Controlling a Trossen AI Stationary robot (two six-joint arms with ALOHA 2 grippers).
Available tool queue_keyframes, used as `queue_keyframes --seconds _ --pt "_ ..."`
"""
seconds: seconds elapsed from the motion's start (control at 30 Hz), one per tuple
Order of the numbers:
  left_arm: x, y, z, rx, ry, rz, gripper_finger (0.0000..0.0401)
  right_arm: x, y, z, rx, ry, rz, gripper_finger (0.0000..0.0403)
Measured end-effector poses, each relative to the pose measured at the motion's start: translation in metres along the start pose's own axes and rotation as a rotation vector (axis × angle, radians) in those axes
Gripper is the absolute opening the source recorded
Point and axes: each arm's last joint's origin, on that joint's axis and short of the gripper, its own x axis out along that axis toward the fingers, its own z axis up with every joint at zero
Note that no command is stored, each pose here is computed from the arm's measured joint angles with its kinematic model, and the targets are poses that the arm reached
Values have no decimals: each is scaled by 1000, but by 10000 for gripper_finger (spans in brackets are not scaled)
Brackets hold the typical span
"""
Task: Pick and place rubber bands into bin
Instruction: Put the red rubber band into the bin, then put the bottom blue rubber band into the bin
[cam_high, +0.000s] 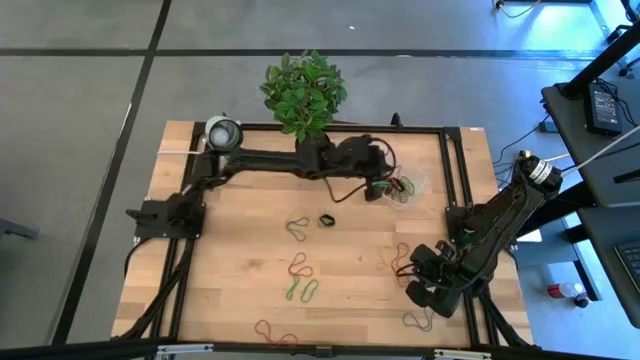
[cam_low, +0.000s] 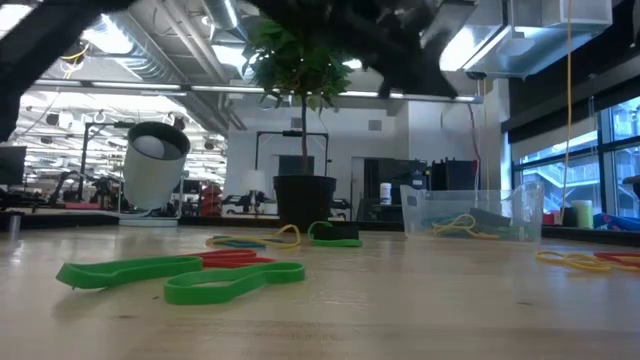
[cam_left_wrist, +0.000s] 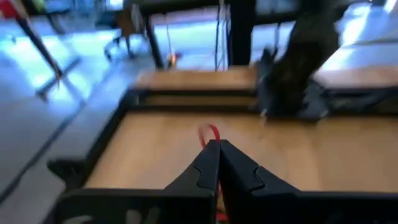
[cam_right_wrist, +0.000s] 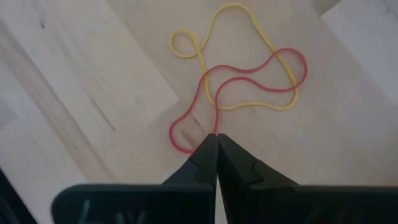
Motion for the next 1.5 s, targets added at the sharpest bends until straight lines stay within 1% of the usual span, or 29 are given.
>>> queue_keyframes --seconds 0.1,0.2,0.3,0.4,0.53,0.7,0.8,0.93,1.1,1.17,1.2,1.27,1.33,1.37,1.43,1.5 --pt "27 9 -20 -50 44 8 2 0 0 1 5 -1 -2 12" --pt "45 11 -41 -104 90 2 2 1 0 1 5 -1 -2 12" --pt "53 7 -55 -124 147 -27 2 1 0 1 6 -1 1 12" --pt "53 0 -62 -93 210 -47 10 0 0 1 4 0 3 12" --pt "51 -7 -69 -68 296 -49 48 -1 0 -2 -10 2 8 12" --pt "45 -7 -72 -134 373 -37 112 -2 0 -6 -27 4 12 12" --pt "34 -8 -60 -172 378 -40 136 -3 -1 -9 -40 5 8 12" --pt "5 -14 -28 -238 356 -36 143 -4 -1 -9 -44 5 8 12" --pt "-48 -31 11 -225 362 11 124 -3 0 -9 -40 5 10 12" --pt "-71 -37 21 -206 401 14 105 -3 0 -8 -25 13 14 12" --pt "-81 -41 25 -196 414 5 92 -3 1 -8 4 29 16 10" --pt "-97 -48 27 -166 448 -12 60 -2 1 -8 61 73 12 5" --pt "-110 -54 26 -120 450 -42 22 -2 1 -9 109 114 9 4" --pt "-115 -58 23 -103 446 -64 11 -3 1 -10 133 142 4 4" --pt "-124 -65 14 -88 432 -97 6 -3 2 -11 189 195 -2 3" --pt "-132 -72 -3 -82 441 -114 2 -3 5 -13 256 253 -19 2"
